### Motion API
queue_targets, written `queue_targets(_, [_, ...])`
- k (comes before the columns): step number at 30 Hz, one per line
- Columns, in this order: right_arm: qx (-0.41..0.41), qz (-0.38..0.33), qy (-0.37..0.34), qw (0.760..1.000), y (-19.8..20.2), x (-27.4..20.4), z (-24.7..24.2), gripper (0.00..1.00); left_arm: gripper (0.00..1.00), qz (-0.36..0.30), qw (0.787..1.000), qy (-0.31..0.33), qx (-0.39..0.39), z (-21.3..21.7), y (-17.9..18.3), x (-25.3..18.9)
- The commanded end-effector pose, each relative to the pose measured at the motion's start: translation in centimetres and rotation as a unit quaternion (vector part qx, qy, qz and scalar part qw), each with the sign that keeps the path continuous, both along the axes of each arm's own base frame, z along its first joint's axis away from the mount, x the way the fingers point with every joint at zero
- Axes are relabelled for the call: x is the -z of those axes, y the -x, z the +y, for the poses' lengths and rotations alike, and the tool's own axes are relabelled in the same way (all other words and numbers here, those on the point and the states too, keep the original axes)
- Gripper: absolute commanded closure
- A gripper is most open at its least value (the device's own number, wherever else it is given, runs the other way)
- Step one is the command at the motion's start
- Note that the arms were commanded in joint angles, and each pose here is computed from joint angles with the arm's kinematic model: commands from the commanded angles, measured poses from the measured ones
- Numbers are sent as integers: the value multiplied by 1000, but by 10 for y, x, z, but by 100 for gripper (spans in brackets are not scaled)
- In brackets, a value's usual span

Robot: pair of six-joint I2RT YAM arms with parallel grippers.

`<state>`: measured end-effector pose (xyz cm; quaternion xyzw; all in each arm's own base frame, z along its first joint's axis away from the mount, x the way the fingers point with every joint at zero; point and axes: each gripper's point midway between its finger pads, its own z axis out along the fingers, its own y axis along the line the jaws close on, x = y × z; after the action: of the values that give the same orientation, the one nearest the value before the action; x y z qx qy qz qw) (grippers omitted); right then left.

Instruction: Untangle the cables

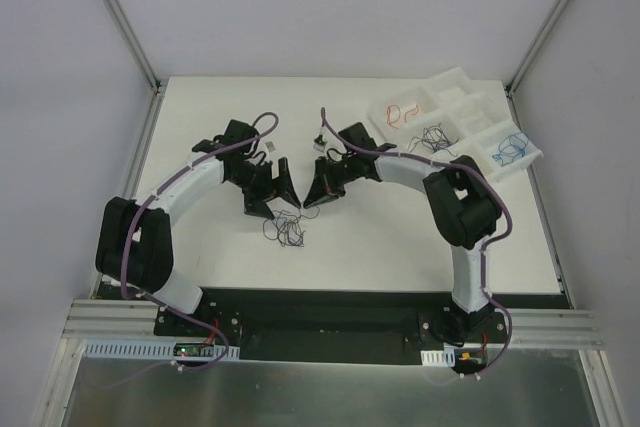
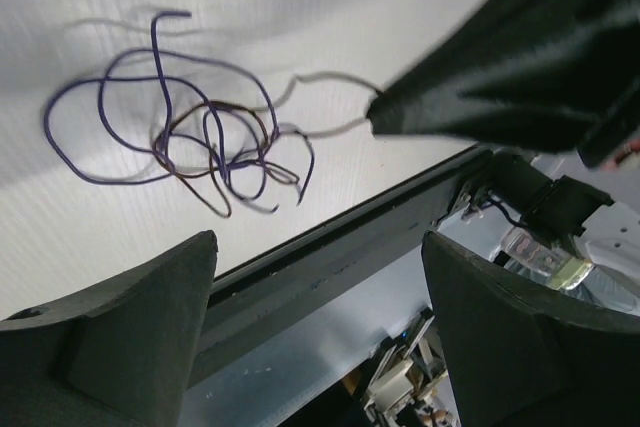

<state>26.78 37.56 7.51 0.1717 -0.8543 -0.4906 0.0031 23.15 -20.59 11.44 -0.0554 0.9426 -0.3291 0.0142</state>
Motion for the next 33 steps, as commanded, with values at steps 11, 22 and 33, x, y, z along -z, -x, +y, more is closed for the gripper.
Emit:
queue_targets(11, [28, -36, -175, 983, 8, -174, 13, 100, 14, 38, 999, 16, -14, -9, -24, 24])
queue_targets(22, [25, -95, -275, 957, 24, -325, 0, 100, 12, 77, 997, -6, -29, -3, -51, 80])
queue_targets(33, [79, -228, -374, 895, 32, -503, -63, 100, 15, 61, 996, -26, -64, 40, -36, 87])
